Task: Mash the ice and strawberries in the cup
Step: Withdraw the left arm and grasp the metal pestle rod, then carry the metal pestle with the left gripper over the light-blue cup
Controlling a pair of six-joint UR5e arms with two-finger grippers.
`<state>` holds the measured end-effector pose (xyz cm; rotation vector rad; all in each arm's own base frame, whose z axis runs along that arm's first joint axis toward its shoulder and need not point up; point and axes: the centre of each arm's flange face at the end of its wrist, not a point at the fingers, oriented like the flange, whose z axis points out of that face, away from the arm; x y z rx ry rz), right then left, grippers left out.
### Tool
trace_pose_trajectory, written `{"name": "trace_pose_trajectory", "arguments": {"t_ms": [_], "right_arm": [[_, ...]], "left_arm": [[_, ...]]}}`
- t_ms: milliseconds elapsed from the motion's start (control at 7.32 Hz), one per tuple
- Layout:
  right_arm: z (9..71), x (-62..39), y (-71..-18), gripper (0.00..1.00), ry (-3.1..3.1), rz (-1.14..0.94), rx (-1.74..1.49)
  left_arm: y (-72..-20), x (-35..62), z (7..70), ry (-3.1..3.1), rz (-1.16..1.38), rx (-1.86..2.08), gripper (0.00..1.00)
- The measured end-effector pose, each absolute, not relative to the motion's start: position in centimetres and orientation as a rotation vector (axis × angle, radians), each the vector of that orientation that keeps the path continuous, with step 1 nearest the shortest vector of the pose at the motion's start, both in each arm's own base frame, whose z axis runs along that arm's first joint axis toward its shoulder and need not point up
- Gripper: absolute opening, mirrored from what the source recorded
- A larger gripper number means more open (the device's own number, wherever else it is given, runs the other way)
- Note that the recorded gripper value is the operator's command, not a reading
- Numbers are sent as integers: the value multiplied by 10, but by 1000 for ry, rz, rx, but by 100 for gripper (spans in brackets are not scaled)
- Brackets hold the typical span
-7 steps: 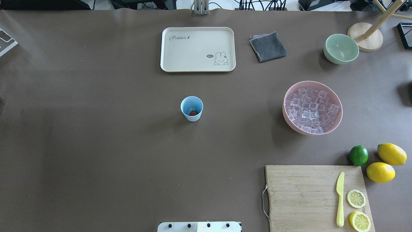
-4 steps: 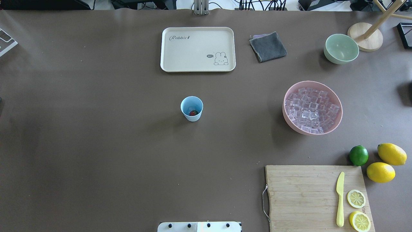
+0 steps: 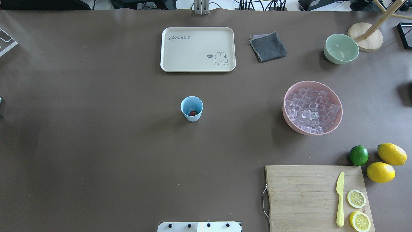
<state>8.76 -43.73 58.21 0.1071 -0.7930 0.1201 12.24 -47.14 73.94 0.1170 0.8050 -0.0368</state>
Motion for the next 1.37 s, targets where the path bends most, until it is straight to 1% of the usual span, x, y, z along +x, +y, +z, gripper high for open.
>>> {"name": "trace_pose_trajectory", "arguments": {"t_ms": [137, 273, 410, 683, 820, 957, 1093, 1230, 1367], "right_arm": [[582, 88, -438, 100, -793, 120, 108], [581, 88, -438, 100, -793, 120, 109], [581, 88, -438, 100, -793, 119, 110], [580, 88, -437, 100, -793, 119, 112], [577, 88, -437, 100, -793, 116, 117], [574, 88, -438, 100, -793, 113, 122], [574, 88, -438, 100, -793, 113, 124], [574, 88, -438, 100, -793, 112, 124], [574, 88, -438, 100, -793, 112, 124]], "left_arm": [[-474, 126, 734, 810, -12, 134, 25], [-483, 130, 714, 825, 19, 175, 25], [-503, 136, 670, 854, 55, 254, 25], [-574, 150, 538, 873, 91, 515, 25], [-604, 171, 462, 845, 49, 671, 24], [-617, 212, 393, 840, -33, 768, 24], [-620, 266, 321, 843, -111, 830, 25], [-610, 314, 250, 844, -182, 892, 25], [-589, 354, 198, 853, -261, 950, 25]]}}
